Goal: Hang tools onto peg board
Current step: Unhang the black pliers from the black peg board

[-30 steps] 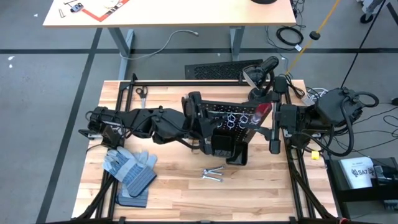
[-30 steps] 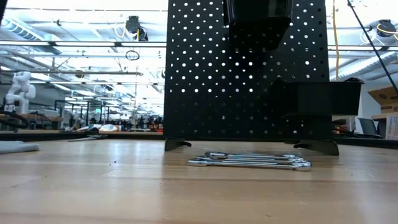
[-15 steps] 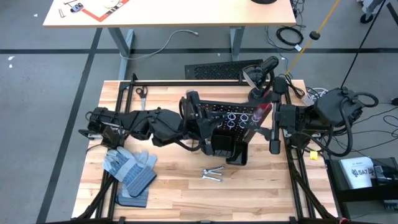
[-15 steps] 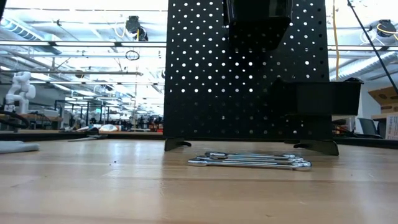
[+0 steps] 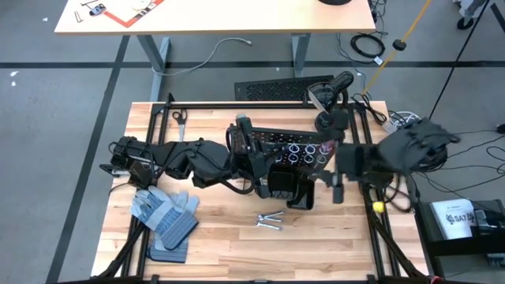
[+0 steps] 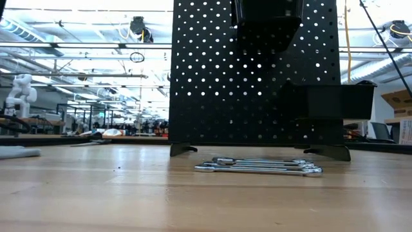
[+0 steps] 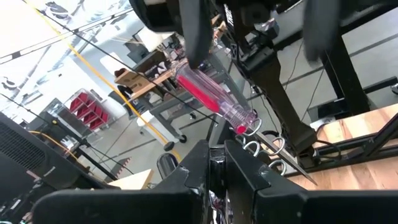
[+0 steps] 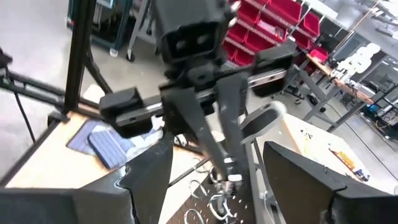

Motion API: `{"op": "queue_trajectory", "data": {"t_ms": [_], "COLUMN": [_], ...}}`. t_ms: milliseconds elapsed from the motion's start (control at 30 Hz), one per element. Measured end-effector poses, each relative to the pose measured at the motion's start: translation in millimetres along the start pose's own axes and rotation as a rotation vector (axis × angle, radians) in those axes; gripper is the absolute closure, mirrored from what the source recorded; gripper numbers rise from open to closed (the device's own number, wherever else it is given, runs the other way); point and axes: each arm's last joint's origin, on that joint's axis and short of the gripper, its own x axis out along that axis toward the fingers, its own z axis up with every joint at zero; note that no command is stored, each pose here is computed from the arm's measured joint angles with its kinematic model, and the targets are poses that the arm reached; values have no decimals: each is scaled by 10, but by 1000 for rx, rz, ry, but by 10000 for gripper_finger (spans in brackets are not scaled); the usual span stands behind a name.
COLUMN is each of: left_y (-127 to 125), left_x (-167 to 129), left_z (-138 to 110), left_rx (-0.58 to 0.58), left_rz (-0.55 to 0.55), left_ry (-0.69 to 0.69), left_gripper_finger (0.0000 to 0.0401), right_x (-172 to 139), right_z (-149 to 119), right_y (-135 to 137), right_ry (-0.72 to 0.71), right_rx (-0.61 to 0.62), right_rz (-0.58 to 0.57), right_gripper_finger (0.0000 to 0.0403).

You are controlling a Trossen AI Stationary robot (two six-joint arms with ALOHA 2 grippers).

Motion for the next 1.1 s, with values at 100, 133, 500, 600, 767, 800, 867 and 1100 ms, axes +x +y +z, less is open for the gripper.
{"op": "queue_trajectory", "data": {"t_ms": [100, 133, 500, 600, 767, 800, 867, 1100], "left_y": [-1, -1, -3, -3, -7, -7, -7, -9], "left_x": [-2, -2, -8, -10, -17, -17, -17, -20], "left_z": [-1, -1, -2, 0, 4, 4, 4, 6], "left_rx": [1, 1, -1, -2, -2, -3, -3, -5], "left_rz": [-1, -1, -1, -2, -4, -5, -6, -6], "left_ry": [1, 1, 5, 4, 2, 2, 1, 1], "left_gripper_finger": [364, 364, 364, 364, 364, 364, 364, 364], "right_x": [143, 191, 371, 373, 372, 374, 381, 433], "right_z": [-22, -29, -138, -160, -178, -180, -185, -211], "right_y": [79, 98, 94, 87, 87, 83, 64, -17], "right_ry": [36, 50, 169, 187, 201, 202, 208, 220], "right_rx": [-23, -31, -37, -29, -25, -26, -31, -32], "right_rz": [-6, -21, -171, -173, -173, -178, -197, -193], "right_gripper_finger": [156, 156, 179, 201, 232, 237, 247, 268]}}
